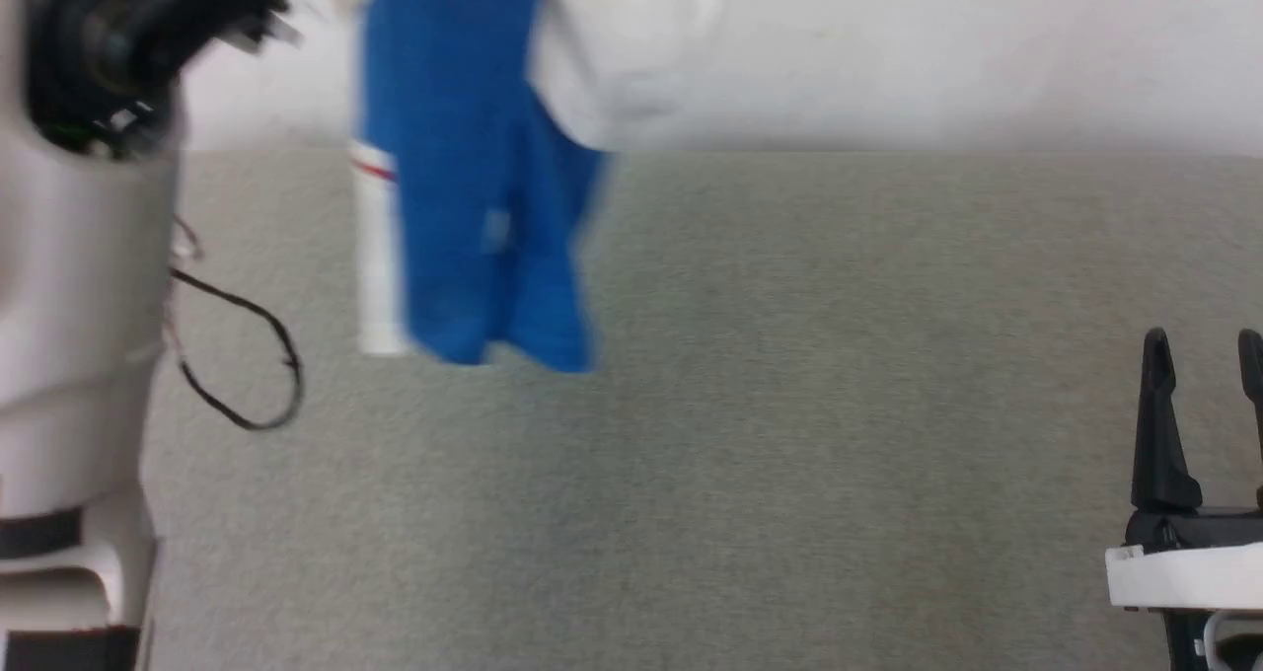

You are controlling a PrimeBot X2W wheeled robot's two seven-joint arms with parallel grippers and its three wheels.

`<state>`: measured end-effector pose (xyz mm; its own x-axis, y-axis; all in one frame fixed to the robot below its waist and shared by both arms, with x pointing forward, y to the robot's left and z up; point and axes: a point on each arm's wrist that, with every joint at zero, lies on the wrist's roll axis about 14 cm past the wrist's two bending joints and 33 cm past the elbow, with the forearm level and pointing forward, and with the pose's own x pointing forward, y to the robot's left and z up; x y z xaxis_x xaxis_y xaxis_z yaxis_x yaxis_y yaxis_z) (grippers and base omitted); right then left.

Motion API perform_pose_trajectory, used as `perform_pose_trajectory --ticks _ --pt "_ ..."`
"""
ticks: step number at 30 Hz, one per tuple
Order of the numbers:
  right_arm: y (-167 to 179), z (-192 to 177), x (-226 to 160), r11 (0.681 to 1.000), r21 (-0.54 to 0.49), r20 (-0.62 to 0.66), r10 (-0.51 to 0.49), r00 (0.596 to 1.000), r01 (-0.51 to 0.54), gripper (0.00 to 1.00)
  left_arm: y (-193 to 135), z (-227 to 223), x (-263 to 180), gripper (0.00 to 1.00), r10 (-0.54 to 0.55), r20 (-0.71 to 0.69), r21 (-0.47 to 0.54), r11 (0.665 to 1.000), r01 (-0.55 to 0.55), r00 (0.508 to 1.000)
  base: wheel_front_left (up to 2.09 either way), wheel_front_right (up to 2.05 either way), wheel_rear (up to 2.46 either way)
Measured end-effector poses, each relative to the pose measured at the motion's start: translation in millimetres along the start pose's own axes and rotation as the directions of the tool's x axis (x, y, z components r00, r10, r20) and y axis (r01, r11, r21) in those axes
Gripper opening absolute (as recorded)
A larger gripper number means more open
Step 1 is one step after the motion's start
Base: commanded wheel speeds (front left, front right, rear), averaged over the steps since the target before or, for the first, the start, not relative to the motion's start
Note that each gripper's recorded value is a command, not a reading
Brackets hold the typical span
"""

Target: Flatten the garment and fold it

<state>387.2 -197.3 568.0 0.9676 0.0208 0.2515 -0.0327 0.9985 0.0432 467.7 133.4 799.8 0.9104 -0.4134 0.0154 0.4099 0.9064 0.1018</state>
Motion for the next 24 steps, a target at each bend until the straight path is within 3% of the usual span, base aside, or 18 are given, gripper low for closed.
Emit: perform_pose_trajectory --ticks 8,15,20,24 --pt "-29.4 10.8 -22.2 0.996 -0.026 0.015 -0.088 0.996 0.088 1.00 -74.8 -34.7 20.2 0.00 -0.183 -0.039 -0.054 0.982 0.180 0.982 0.00 0.00 0.00" --pt "-41.1 10.1 -31.0 0.991 -0.037 0.008 -0.125 0.992 0.125 1.00 -155.5 -87.4 26.0 0.00 -0.362 -0.067 -0.192 0.919 0.344 0.930 0.00 0.00 0.00" --pt "-44.2 3.7 -33.4 0.990 -0.029 -0.012 -0.137 0.990 0.137 1.00 -189.4 -171.0 16.3 0.00 -0.388 -0.178 -0.345 0.885 0.312 0.905 0.00 0.00 0.00" --pt "-46.9 -1.2 -34.3 0.989 -0.031 -0.023 -0.146 0.989 0.146 1.00 -198.9 -243.2 4.2 0.00 -0.360 -0.309 -0.388 0.893 0.228 0.880 0.00 0.00 0.00"
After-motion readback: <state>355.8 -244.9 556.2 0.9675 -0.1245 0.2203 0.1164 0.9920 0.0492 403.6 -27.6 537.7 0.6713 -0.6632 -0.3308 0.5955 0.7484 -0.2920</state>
